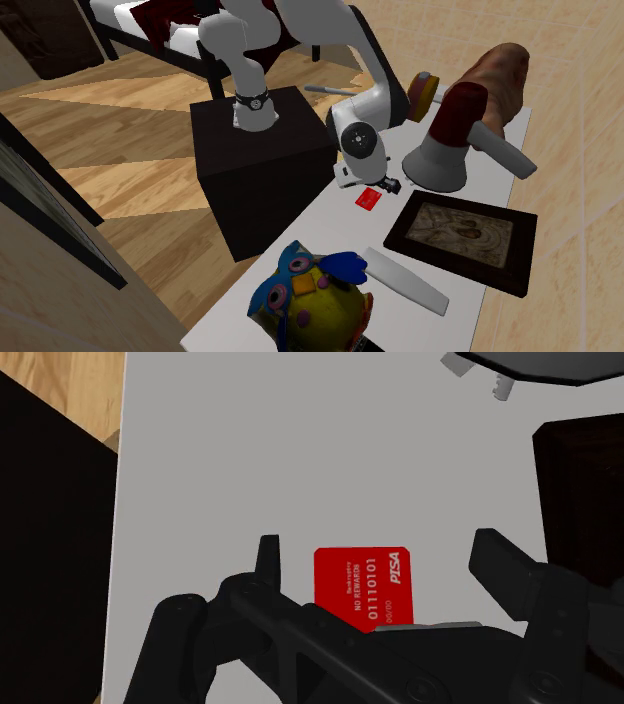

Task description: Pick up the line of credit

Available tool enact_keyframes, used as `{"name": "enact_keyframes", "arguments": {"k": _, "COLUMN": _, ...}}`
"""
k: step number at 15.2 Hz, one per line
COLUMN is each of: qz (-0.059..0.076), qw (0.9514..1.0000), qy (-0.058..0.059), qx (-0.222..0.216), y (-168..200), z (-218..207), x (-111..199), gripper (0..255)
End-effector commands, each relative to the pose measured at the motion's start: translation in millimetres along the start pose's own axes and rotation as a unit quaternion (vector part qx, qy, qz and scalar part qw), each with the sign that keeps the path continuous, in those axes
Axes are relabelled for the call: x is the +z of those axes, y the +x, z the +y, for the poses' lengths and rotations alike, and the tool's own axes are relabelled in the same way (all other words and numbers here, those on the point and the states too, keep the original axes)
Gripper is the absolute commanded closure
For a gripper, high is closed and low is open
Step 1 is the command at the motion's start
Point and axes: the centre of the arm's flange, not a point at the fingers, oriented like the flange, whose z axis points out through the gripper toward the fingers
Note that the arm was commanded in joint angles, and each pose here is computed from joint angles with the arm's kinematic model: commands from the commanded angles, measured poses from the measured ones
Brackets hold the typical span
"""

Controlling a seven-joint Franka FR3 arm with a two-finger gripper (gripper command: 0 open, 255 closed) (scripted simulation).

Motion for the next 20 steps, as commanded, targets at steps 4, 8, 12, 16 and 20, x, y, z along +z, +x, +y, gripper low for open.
{"name": "enact_keyframes", "arguments": {"k": 4, "qz": 0.0, "qw": 1.0, "qy": 0.001, "qx": 0.001, "y": 17, "z": 0, "x": 25, "gripper": 0}}
{"name": "enact_keyframes", "arguments": {"k": 8, "qz": 0.0, "qw": 1.0, "qy": 0.001, "qx": 0.001, "y": 17, "z": 0, "x": 25, "gripper": 255}}
{"name": "enact_keyframes", "arguments": {"k": 12, "qz": 0.0, "qw": 1.0, "qy": 0.001, "qx": 0.001, "y": 17, "z": -1, "x": 26, "gripper": 255}}
{"name": "enact_keyframes", "arguments": {"k": 16, "qz": 0.0, "qw": 1.0, "qy": 0.001, "qx": 0.001, "y": 17, "z": 0, "x": 25, "gripper": 255}}
{"name": "enact_keyframes", "arguments": {"k": 20, "qz": 0.0, "qw": 1.0, "qy": 0.001, "qx": 0.001, "y": 6, "z": 0, "x": 7, "gripper": 255}}
